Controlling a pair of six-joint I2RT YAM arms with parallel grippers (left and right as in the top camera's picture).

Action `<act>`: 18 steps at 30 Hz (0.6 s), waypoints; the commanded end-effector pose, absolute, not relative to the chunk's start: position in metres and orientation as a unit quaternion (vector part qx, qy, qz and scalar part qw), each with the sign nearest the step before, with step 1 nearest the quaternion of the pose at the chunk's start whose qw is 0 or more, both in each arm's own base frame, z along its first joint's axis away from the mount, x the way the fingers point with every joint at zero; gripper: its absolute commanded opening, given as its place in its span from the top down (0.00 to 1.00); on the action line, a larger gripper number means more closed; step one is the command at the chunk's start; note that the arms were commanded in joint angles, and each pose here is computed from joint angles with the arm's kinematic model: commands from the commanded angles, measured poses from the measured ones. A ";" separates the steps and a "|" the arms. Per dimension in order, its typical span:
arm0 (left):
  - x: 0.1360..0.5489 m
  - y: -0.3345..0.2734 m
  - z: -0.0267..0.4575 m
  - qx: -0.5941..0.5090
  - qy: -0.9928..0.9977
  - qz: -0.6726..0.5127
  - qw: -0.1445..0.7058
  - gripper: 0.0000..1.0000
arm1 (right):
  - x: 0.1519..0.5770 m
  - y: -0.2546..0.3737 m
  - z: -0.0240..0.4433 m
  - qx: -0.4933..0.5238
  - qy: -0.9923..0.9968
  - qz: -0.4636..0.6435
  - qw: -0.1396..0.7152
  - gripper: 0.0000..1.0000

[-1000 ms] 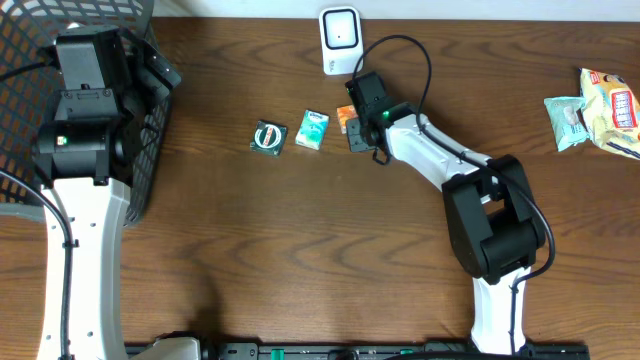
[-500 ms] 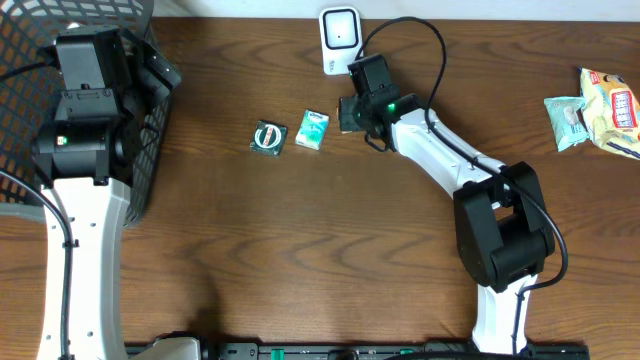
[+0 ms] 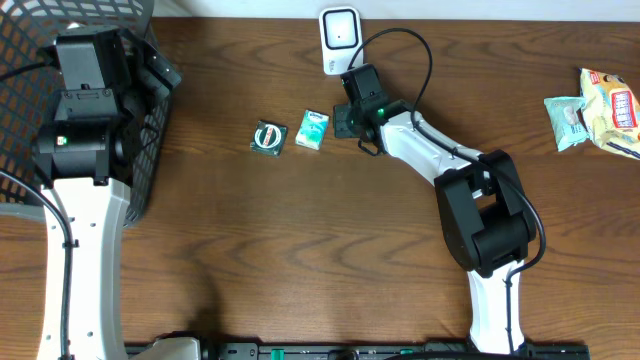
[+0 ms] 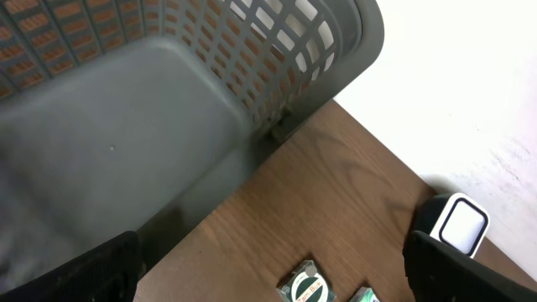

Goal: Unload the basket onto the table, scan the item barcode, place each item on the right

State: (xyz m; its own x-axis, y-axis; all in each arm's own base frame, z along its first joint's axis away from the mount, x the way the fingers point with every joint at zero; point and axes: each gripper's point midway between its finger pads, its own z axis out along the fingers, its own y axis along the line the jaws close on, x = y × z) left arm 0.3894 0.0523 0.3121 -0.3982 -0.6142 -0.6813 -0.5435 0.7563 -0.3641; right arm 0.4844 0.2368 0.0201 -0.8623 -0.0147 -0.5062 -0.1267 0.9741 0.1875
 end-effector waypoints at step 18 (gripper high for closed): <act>0.388 0.054 0.314 -0.354 0.831 -0.043 0.427 0.02 | 0.439 0.148 0.094 -0.058 0.977 0.021 0.204 0.85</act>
State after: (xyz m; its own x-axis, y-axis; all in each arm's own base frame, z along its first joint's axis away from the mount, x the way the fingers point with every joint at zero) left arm 0.3894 0.0523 0.3121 -0.3982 -0.6142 -0.6813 -0.5435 0.7563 -0.3641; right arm 0.4373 0.1608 0.0602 -0.9326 -0.1114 -0.3433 -0.1284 0.9913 0.0273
